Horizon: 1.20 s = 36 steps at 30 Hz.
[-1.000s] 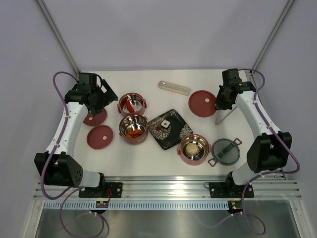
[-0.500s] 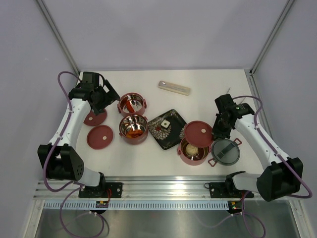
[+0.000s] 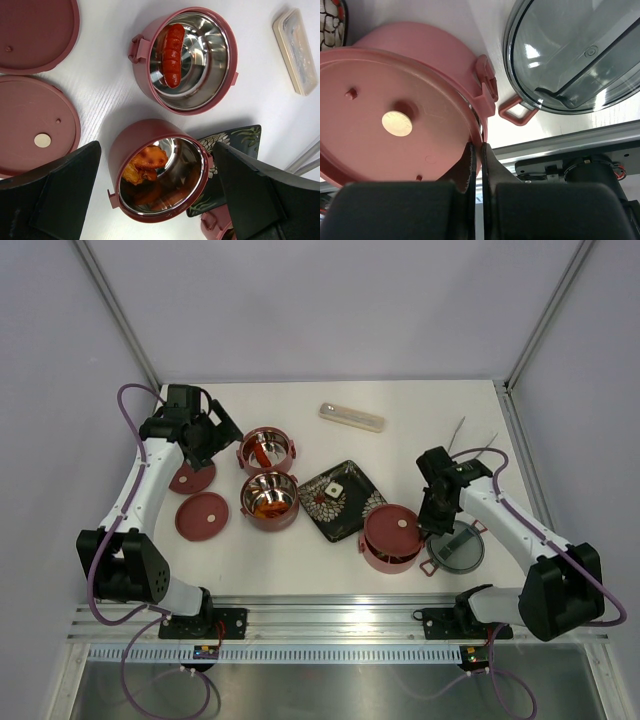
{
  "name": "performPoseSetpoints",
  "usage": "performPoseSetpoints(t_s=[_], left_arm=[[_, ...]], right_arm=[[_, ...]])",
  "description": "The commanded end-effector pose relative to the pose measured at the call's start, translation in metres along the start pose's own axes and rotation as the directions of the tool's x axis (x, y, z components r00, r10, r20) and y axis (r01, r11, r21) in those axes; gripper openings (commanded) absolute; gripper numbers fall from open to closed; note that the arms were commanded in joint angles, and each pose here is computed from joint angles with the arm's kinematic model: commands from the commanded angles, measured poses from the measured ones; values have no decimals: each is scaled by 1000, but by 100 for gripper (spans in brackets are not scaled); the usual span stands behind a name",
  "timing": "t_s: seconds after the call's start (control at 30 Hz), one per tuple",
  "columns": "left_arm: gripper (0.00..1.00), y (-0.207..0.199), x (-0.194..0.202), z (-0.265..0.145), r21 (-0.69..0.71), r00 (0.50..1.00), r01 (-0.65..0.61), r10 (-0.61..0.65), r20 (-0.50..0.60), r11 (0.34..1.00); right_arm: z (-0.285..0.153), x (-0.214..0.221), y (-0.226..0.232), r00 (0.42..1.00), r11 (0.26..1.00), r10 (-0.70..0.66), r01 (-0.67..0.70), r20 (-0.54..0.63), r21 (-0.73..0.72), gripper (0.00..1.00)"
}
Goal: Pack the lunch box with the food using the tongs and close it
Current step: Close the box lid on the packing box.
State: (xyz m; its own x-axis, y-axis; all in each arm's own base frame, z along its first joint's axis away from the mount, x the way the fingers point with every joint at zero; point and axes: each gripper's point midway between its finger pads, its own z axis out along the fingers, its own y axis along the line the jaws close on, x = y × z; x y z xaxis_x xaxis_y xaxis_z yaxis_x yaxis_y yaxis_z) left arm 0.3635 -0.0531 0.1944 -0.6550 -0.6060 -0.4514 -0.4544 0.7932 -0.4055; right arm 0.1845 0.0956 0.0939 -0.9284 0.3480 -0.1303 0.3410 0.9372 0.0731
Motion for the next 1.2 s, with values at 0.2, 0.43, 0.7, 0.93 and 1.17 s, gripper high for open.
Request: performPoseSetpoints(t_s=[0.2, 0.43, 0.7, 0.93, 1.17], left_arm=[[99, -14, -16, -11, 51, 999, 0, -2, 48, 999], [99, -13, -15, -11, 47, 999, -3, 1, 45, 999], [99, -12, -14, -11, 48, 999, -3, 1, 42, 999], [99, -10, -11, -12, 49, 999, -4, 2, 42, 999], [99, -11, -11, -14, 53, 999, -3, 1, 44, 999]], right_arm=[[15, 11, 0, 1000, 1000, 0, 1, -13, 17, 0], [8, 11, -5, 1000, 1000, -5, 4, 17, 30, 0], [5, 4, -4, 999, 999, -12, 11, 36, 35, 12], [-2, 5, -4, 999, 999, -18, 16, 46, 30, 44], [-33, -16, 11, 989, 999, -38, 42, 142, -22, 44]])
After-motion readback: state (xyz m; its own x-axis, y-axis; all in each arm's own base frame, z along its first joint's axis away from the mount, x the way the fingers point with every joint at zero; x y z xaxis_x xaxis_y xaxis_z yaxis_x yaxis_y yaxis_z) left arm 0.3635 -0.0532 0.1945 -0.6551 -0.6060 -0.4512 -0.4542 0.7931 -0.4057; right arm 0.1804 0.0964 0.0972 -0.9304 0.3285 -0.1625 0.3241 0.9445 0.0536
